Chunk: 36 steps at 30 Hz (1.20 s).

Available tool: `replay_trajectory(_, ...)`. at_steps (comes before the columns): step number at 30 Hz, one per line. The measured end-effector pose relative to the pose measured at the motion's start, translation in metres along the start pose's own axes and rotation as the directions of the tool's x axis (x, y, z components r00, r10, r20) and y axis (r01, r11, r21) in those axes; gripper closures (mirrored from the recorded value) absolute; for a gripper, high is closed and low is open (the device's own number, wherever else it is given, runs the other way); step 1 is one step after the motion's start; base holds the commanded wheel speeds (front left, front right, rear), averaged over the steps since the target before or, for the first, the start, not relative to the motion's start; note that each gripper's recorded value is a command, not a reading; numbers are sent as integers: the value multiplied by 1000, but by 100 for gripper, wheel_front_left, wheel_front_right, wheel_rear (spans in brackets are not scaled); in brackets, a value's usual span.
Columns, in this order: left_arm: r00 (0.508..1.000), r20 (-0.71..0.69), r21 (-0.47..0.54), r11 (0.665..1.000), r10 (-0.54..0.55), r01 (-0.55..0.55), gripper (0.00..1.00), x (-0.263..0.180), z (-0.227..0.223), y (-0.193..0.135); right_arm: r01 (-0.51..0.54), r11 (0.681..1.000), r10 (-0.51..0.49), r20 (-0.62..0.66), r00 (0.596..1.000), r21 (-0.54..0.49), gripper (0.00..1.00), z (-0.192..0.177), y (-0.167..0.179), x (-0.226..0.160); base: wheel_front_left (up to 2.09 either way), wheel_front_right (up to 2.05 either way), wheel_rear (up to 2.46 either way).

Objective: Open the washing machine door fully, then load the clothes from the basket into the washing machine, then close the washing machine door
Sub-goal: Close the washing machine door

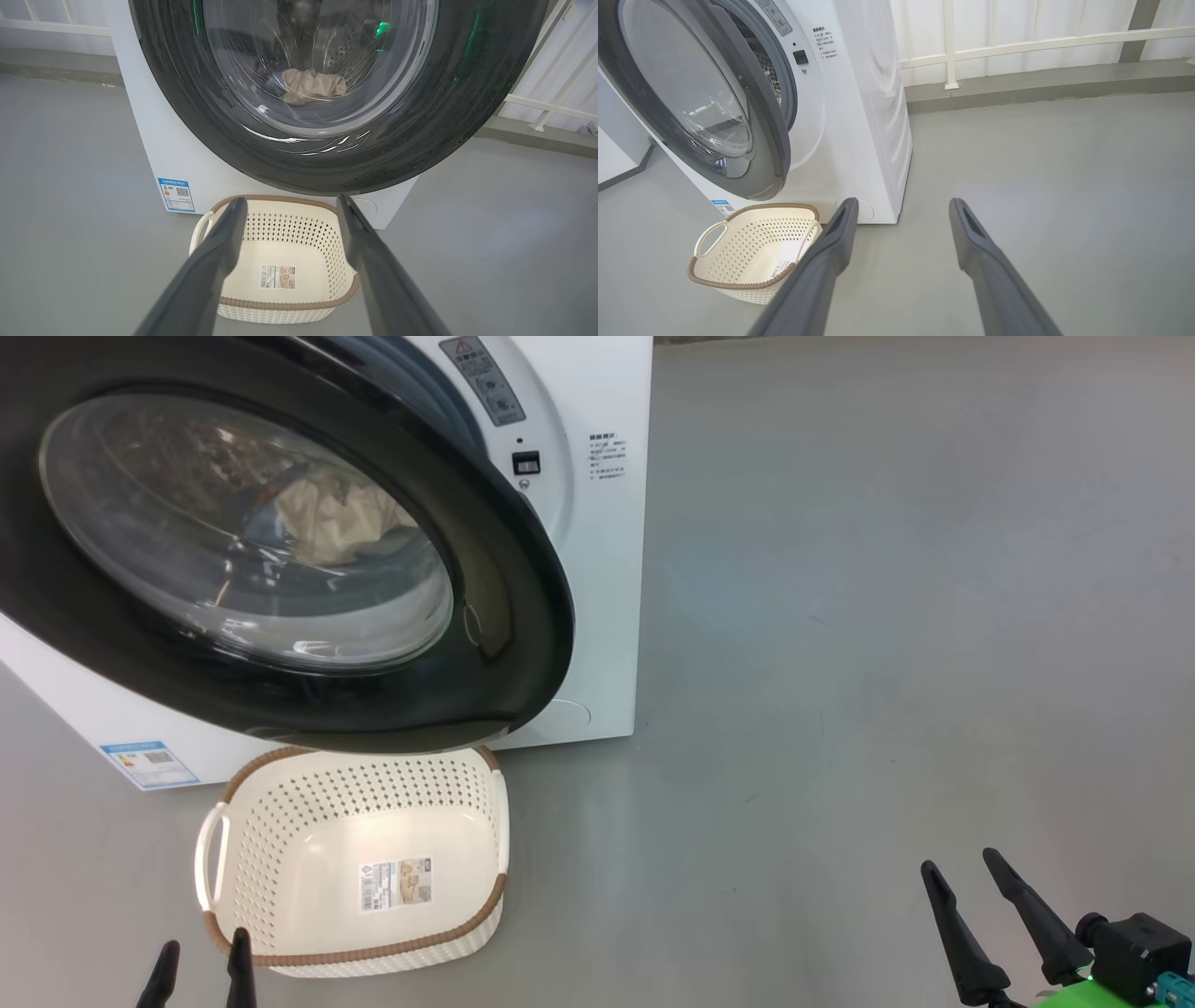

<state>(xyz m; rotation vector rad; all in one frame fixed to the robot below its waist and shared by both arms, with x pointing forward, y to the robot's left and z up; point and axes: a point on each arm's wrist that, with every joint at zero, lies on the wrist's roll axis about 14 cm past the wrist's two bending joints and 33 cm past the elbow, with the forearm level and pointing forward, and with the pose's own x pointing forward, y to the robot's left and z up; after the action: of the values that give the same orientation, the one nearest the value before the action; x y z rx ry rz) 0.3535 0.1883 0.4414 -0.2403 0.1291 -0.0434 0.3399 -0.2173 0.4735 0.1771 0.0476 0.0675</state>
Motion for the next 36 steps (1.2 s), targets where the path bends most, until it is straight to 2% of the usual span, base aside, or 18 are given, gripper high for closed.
replay_trajectory(1, 1000, 2, 0, 1000, 0, 0, 0, 0, 1, 0, -1, 1000, 1, 4, 1000, 6, 0, 1, 1, 0, 0, 0, 0)
replay_trajectory(2, 1000, 5, -1, 1000, 1, -1, 0, -1, 1, 0, -3, 1000, 3, 7, 1000, 10, 8, 2, 2, 1, 0, 0, 0)
replay_trajectory(3, 1000, 7, -1, 1000, 1, -1, 0, -1, 2, 0, -5, 1000, 5, 10, 1000, 12, 35, 2, 3, 2, 0, 0, 0)
replay_trajectory(4, 1000, 9, -2, 1000, 1, -1, 0, -1, 3, 0, -8, 1000, 8, 14, 1000, 15, 55, 4, 4, 2, 0, 0, 0)
replay_trajectory(5, 1000, 12, -3, 1000, 1, -1, 0, -1, 3, -1, -11, 1000, 11, 19, 1000, 17, 84, 5, 5, 3, 0, 0, 0)
replay_trajectory(6, 1000, 14, -5, 1000, 1, -1, 0, -2, 4, -1, -16, 1000, 16, 25, 1000, 17, 100, 7, 6, 5, 0, 0, 0)
replay_trajectory(13, 999, 37, -23, 1000, 9, -8, 0, -5, 9, -3, -110, 994, 109, 98, 989, 4, 100, 32, 33, 32, 0, 0, 0)
replay_trajectory(20, 998, 52, -26, 999, 22, -21, 0, -9, 13, 0, -222, 975, 221, 212, 952, -20, 100, 74, 70, 63, 0, 0, 0)
replay_trajectory(21, 998, 59, -26, 999, 26, -25, 0, -9, 15, 1, -266, 963, 266, 260, 928, -35, 100, 92, 86, 73, 0, 0, 0)
replay_trajectory(27, 996, 87, -27, 999, 21, -18, 0, -5, 24, -2, -398, 913, 402, 348, 847, -87, 100, 132, 137, 98, 0, 0, 0)
replay_trajectory(28, 996, 87, -27, 999, 21, -18, 0, -5, 24, -2, -398, 913, 402, 348, 847, -87, 100, 132, 137, 98, 0, 0, 0)
replay_trajectory(33, 995, 96, -25, 999, 34, -32, 0, -6, 27, 2, -499, 861, 497, 372, 784, -100, 100, 146, 179, 111, 0, 0, 0)
replay_trajectory(36, 994, 96, -27, 998, 50, -48, 0, -7, 27, 6, -540, 836, 537, 356, 765, -102, 100, 141, 196, 119, 0, 0, 0)
